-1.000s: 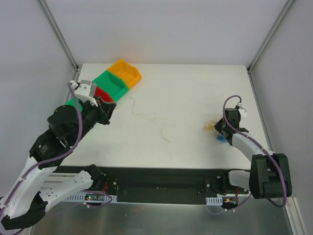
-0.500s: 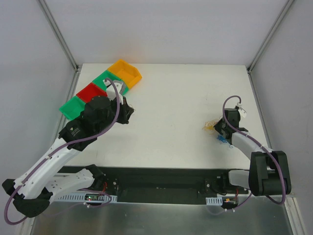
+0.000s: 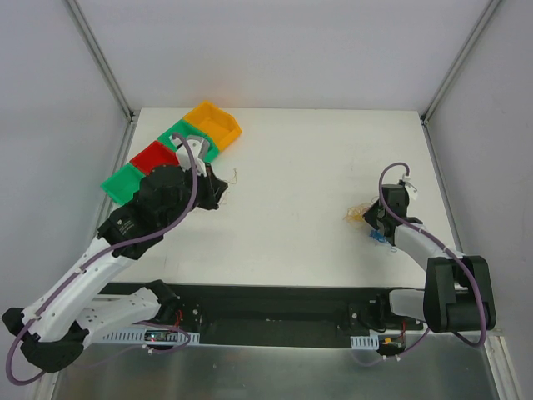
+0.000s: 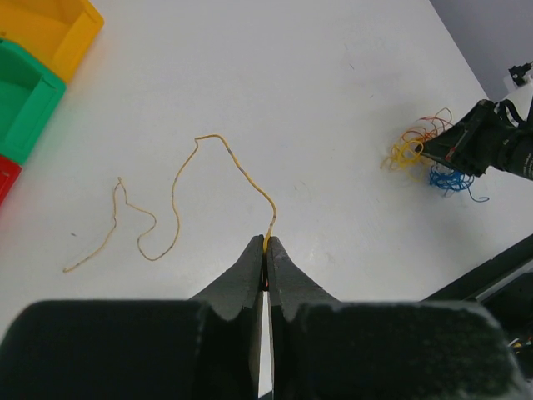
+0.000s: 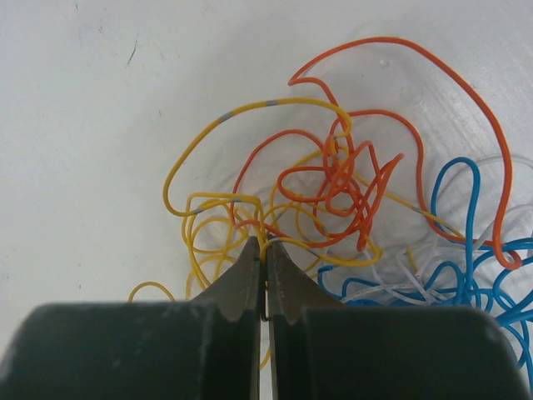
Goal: Untangle the cables
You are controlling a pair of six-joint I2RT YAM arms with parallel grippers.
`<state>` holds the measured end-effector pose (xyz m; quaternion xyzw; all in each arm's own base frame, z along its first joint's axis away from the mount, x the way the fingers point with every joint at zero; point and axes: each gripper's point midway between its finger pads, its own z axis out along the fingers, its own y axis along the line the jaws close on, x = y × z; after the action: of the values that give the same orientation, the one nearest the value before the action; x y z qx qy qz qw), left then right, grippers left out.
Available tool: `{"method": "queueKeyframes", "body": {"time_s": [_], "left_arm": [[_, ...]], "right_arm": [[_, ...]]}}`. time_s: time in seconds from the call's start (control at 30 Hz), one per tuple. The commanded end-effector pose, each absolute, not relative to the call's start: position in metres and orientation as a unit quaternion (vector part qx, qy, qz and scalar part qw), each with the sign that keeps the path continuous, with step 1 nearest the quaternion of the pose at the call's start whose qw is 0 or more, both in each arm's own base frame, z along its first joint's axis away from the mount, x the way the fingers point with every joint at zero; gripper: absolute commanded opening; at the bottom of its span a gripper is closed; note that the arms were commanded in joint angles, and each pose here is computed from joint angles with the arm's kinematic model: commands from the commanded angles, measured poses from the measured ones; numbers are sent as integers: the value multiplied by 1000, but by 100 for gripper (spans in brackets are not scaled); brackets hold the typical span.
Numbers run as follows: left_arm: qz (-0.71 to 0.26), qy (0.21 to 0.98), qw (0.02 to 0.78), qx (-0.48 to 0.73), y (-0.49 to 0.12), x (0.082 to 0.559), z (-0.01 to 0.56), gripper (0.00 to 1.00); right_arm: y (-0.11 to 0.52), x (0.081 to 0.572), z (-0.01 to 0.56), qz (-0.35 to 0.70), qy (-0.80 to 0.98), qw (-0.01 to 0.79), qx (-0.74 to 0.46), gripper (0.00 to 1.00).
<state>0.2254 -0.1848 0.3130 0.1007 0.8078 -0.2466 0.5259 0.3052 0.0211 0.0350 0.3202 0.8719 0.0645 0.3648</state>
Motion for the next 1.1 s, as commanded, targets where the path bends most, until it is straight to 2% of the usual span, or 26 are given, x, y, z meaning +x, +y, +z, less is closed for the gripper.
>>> {"method": "queueKeyframes", "body": {"time_s": [0.0,0.17,0.37,0.53,0.77,0.83,0.93,1.07], "left_arm": [[-237,815,523,75,-188,240,304,0],[-180,853,489,17,-176,269,260,0],[-215,873,432,-68,-155,317,217,0],[-168,893,408,-90,-132,351,186,0],[-161,912,359,-118,-113,361,140,0],[-180,917,339,-108,-121,363,131,0],[-273,913,290,-84,-163,356,134,0],[-317,906,274,-58,-213,318,150,0]], "right_arm": [[23,318,43,73,868,378,315,0],[27,320,42,84,871,370,311,0],[27,320,41,82,871,372,310,1],[35,323,39,102,876,358,306,0],[44,324,41,125,875,356,303,0],[46,324,40,129,876,354,302,0],[45,325,37,125,876,352,304,0],[43,325,33,118,879,347,306,0]]}}
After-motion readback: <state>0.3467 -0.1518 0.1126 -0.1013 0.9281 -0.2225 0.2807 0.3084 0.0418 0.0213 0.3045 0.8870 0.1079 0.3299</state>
